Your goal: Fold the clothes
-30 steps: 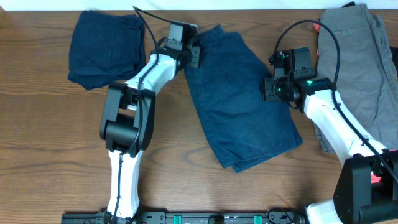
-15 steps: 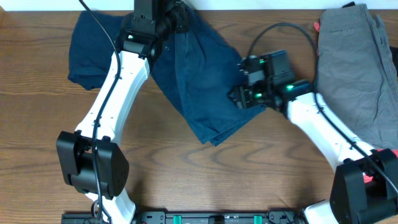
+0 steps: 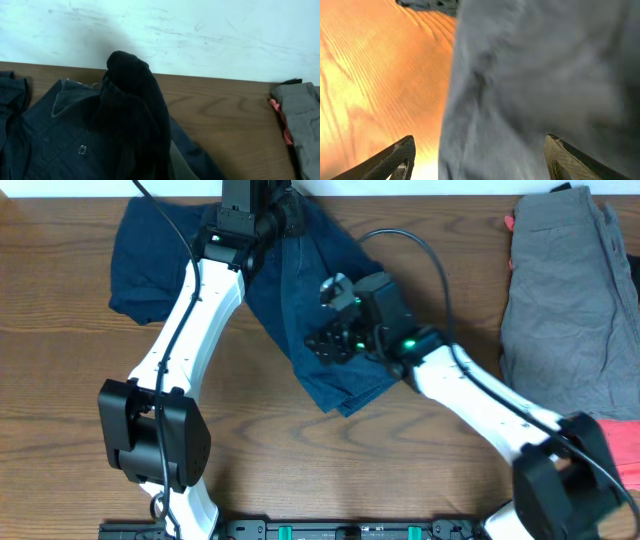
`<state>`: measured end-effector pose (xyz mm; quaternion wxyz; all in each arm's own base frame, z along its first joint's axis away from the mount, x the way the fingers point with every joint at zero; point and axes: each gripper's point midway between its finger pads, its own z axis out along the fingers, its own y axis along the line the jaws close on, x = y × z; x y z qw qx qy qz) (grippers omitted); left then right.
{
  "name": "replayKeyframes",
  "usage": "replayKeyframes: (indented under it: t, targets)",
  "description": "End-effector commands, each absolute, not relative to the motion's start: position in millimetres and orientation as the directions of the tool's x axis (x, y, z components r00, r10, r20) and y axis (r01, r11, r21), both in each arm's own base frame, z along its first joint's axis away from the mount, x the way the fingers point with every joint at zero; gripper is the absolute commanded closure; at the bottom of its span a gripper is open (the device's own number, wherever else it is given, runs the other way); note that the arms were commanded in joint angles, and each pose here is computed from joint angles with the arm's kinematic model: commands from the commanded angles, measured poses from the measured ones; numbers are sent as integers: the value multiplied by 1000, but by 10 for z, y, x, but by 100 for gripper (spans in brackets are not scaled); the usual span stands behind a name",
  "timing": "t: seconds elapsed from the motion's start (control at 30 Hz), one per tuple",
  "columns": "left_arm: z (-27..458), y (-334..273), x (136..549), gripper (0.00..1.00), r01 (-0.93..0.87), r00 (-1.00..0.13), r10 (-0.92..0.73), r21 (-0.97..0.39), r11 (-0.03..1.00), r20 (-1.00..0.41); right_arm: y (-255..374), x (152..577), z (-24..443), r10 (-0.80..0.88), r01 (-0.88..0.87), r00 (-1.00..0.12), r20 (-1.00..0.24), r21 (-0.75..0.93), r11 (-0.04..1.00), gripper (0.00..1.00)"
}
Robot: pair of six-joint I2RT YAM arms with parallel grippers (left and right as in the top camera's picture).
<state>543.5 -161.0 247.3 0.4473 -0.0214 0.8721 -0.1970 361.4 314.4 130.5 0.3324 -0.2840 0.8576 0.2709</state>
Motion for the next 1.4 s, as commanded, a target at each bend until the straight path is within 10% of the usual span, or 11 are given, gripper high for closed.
replayKeyframes:
  t: [0.0,0.33,0.83,1.37]
  targets:
    - [2527,-1583,5445,94,116,-589,-250,-386,915,-768,3331,3651,1051,-291,-642,-644,-708,292,709,20]
    - [2696,-1567,5398,94,97,-572,-301,-427,899,-763,3569,3965,1092,-117,-512,-570,-813,240,825,20]
    - [3707,-1284,5002,94,96,-405,-370,-441,893,-836,3223,4060,823,-6,-309,-679,-734,278,910,93]
    - [3731,-981,4908,94,19,-403,-384,-427,904,-831,2437,4016,823,-59,-261,-803,-593,262,929,99]
